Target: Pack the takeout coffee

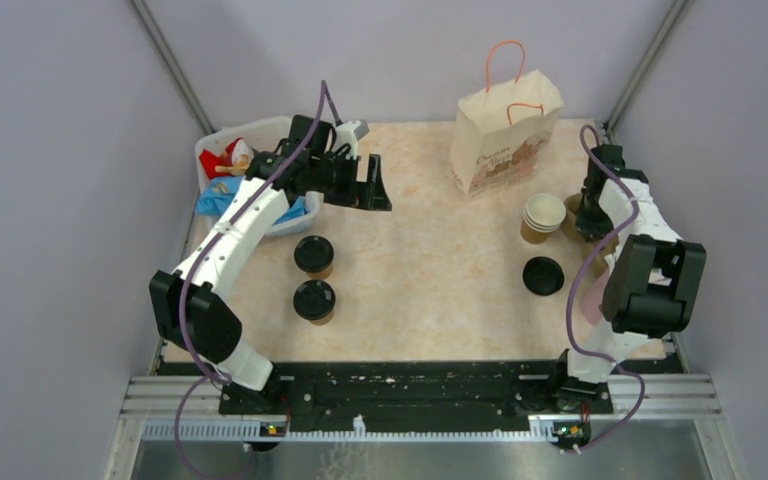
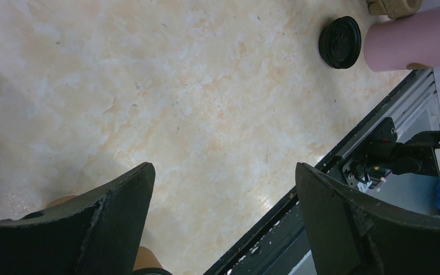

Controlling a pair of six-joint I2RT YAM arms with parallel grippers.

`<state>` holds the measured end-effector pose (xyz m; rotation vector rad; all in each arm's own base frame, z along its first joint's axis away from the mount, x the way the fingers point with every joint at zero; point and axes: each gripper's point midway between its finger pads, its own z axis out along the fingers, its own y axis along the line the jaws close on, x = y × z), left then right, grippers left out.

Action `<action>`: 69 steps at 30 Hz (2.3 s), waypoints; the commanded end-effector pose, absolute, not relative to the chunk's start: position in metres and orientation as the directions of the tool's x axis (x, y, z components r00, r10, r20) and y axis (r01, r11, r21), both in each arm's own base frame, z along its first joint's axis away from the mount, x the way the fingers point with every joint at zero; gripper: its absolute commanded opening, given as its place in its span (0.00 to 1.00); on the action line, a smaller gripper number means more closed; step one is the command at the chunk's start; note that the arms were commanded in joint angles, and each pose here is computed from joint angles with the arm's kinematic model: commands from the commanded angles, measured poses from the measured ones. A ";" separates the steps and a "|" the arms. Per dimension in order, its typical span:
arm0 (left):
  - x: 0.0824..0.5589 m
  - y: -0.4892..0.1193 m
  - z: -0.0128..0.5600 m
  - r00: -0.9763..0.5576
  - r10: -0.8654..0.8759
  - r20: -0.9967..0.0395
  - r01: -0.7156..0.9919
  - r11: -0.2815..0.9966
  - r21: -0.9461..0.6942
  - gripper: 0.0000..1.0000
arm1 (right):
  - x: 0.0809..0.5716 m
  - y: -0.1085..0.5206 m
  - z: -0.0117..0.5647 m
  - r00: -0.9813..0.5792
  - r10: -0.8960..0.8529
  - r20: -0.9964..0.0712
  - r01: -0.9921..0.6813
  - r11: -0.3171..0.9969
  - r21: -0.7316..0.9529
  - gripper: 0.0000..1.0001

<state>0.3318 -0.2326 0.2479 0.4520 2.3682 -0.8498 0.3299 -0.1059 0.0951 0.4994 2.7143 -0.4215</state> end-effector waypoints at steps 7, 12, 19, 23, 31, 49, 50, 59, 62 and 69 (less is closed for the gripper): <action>0.329 -0.234 0.260 -0.756 0.106 -0.646 0.507 0.718 -0.476 0.98 | 0.335 -0.133 0.142 -0.757 0.392 -0.523 0.582 0.767 -0.269 0.00; 0.329 -0.235 0.259 -0.759 0.104 -0.643 0.508 0.713 -0.483 0.98 | 0.339 -0.135 0.140 -0.755 0.376 -0.537 0.578 0.768 -0.275 0.00; 0.328 -0.235 0.260 -0.758 0.102 -0.644 0.509 0.711 -0.485 0.98 | 0.339 -0.127 0.140 -0.768 0.352 -0.534 0.545 0.798 -0.257 0.00; 0.327 -0.235 0.260 -0.758 0.103 -0.644 0.510 0.710 -0.487 0.98 | 0.339 -0.111 0.121 -0.805 0.340 -0.487 0.482 0.853 -0.200 0.00; 0.325 -0.234 0.260 -0.757 0.104 -0.646 0.510 0.711 -0.483 0.98 | 0.339 -0.106 0.127 -0.812 0.327 -0.485 0.455 0.874 -0.173 0.00; 0.324 -0.234 0.260 -0.757 0.106 -0.645 0.514 0.706 -0.487 0.98 | 0.320 -0.102 0.113 -0.866 0.274 -0.418 0.366 0.917 -0.157 0.26; 0.324 -0.234 0.260 -0.757 0.106 -0.645 0.513 0.707 -0.487 0.98 | 0.320 -0.103 0.114 -0.866 0.269 -0.421 0.360 0.920 -0.153 0.25; 0.323 -0.234 0.259 -0.758 0.107 -0.643 0.513 0.707 -0.487 0.98 | 0.315 -0.101 0.104 -0.879 0.254 -0.403 0.330 0.935 -0.132 0.26; 0.323 -0.234 0.258 -0.759 0.107 -0.642 0.512 0.707 -0.488 0.98 | 0.316 -0.103 0.103 -0.881 0.247 -0.403 0.324 0.936 -0.136 0.26; 0.323 -0.234 0.259 -0.758 0.105 -0.644 0.511 0.708 -0.486 0.98 | 0.318 -0.096 0.100 -0.888 0.227 -0.400 0.288 0.952 -0.101 0.26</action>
